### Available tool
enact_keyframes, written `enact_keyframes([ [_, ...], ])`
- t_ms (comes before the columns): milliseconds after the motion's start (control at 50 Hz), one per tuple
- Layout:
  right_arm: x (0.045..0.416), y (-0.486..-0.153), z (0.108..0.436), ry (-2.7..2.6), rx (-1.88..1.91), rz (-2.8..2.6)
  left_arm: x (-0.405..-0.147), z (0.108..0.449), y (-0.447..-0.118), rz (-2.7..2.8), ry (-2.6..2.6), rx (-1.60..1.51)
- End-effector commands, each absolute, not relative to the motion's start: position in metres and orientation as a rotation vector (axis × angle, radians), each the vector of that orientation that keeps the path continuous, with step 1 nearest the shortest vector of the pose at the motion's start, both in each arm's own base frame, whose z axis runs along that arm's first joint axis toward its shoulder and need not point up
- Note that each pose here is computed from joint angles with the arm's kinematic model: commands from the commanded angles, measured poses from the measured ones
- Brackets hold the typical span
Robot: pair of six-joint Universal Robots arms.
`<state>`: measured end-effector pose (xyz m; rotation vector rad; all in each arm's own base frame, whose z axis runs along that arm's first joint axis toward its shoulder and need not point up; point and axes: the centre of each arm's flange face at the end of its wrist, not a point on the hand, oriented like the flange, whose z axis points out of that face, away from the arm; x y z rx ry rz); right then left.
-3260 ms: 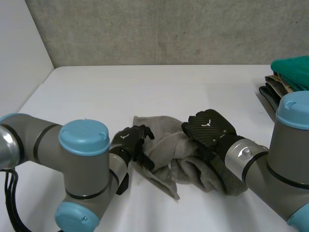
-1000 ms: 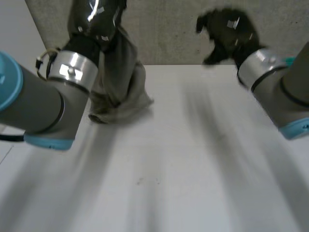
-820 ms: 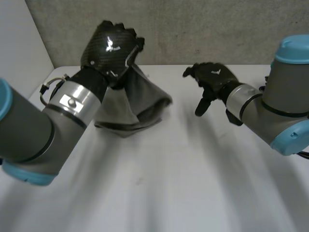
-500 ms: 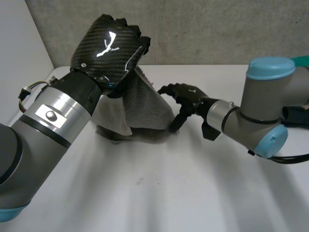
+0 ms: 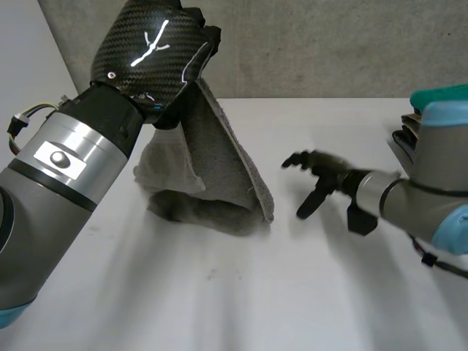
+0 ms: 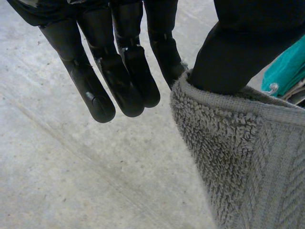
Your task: Fold the laundry.
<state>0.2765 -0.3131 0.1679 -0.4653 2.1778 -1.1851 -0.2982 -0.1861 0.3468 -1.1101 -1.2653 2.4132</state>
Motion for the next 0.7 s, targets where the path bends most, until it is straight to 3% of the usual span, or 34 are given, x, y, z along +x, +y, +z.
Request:
enact_keyframes([
  [20, 0.309, -0.294, 0.14, 2.124, -0.437, -1.004, -0.297, 0.35, -0.187, 2.433, -1.278, -1.089],
  [180, 0.346, -0.282, 0.122, 2.022, -0.395, -0.937, -0.294, 0.36, -0.182, 2.454, -1.256, -1.074],
  [300, 0.353, -0.283, 0.123, 1.995, -0.389, -0.969, -0.291, 0.367, -0.18, 2.479, -1.241, -1.051],
  [380, 0.344, -0.293, 0.154, 1.967, -0.393, -1.099, -0.288, 0.369, -0.181, 2.497, -1.257, -1.034],
  [460, 0.307, -0.311, 0.227, 1.903, -0.49, -1.414, -0.281, 0.368, -0.182, 2.506, -1.296, -1.025],
  [480, 0.284, -0.317, 0.248, 1.919, -0.55, -1.536, -0.276, 0.366, -0.188, 2.507, -1.339, -1.025],
  [560, 0.246, -0.311, 0.291, 1.973, -0.805, -1.8, -0.256, 0.353, -0.207, 2.487, -1.513, -1.025],
  [700, 0.233, -0.282, 0.313, 2.017, -1.14, -1.915, -0.231, 0.321, -0.226, 2.332, -1.813, -1.031],
])
